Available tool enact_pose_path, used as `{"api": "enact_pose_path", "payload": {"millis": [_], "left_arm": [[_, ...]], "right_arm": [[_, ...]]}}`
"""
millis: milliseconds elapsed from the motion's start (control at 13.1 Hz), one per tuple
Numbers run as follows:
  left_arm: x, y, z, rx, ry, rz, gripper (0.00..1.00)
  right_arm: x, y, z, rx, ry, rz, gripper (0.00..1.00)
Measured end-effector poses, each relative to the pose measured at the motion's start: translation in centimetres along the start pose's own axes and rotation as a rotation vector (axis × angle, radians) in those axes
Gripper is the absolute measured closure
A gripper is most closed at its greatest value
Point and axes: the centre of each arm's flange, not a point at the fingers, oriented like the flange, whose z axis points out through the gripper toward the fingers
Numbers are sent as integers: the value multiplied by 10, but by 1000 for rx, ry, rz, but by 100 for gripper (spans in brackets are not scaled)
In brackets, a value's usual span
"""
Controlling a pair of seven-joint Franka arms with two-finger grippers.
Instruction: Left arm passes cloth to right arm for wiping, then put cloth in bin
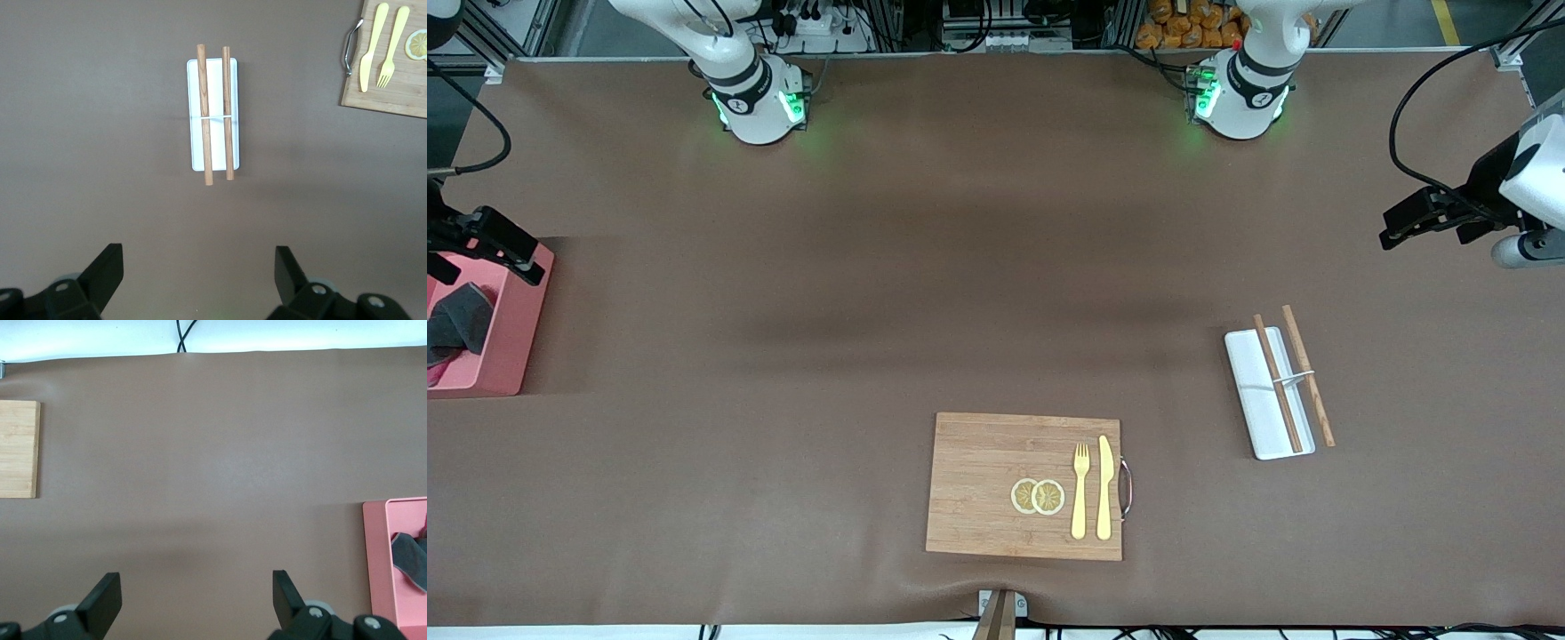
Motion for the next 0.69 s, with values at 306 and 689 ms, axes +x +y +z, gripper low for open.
{"api": "enact_pose_path", "payload": {"millis": [306,689], "left_arm": [[0,0,-1,0,1,1,0],[0,2,-1,0,1,3,0]], "right_arm": [[0,0,0,0,-2,8,0],[0,3,1,-1,-7,13,0]]}}
